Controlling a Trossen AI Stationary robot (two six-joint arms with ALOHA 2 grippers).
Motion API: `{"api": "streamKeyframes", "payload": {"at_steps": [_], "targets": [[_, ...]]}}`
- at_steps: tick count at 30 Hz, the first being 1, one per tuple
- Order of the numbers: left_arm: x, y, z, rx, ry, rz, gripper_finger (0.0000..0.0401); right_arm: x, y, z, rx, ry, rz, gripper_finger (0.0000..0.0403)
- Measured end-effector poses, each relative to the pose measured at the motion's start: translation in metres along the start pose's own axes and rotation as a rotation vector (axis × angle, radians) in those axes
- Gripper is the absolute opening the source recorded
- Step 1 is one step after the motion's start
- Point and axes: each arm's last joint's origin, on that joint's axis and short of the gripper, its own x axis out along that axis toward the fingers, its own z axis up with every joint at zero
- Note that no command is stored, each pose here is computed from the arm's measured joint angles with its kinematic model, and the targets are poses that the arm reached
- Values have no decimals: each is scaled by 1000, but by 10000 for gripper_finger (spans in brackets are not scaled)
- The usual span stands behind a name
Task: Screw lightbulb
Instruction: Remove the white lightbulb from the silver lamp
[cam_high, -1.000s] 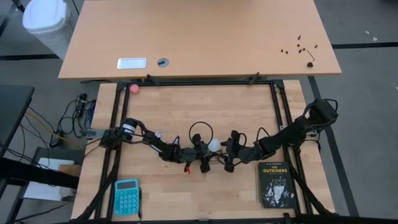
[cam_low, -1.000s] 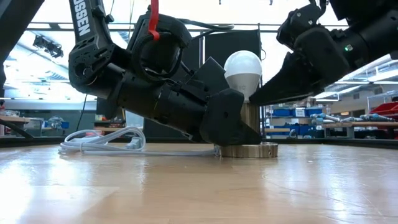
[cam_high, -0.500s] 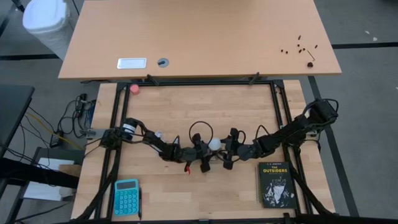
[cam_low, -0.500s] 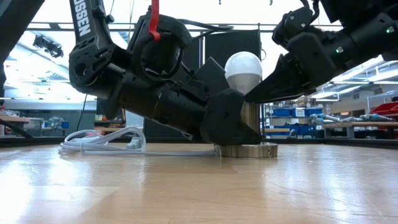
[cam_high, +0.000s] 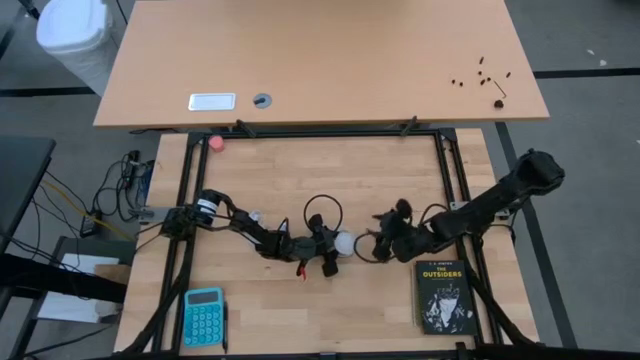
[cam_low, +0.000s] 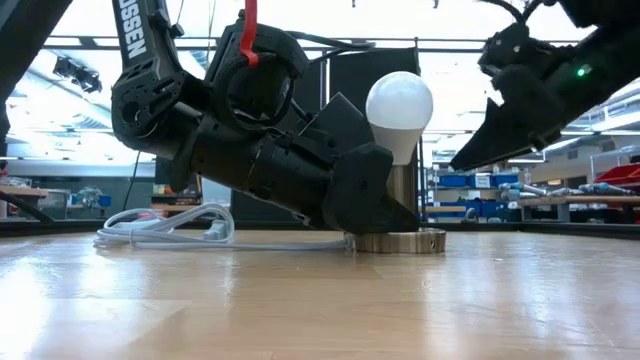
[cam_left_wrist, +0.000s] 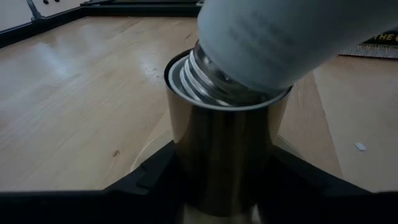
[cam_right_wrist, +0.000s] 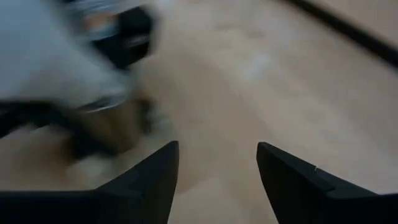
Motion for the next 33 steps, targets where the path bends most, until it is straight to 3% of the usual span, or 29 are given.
{"api": "streamKeyframes", "payload": {"at_steps": [4,8,16,27,33], "targets": [[0,0,0,-2,-1,0,196,4,13,1,-69,25,165,227],[1,2,1,-74,-14,1,196,14,22,0,-72,40,276,227],[1,2,2,-90,-23,-1,196,16,35,9,-172,-68,160,227],[1,2,2,-84,-19,7,196,20,43,15,-402,-166,201,229],[1,2,0,-69,-6,10,196,37,52,7,-450,-194,215,229]]}}
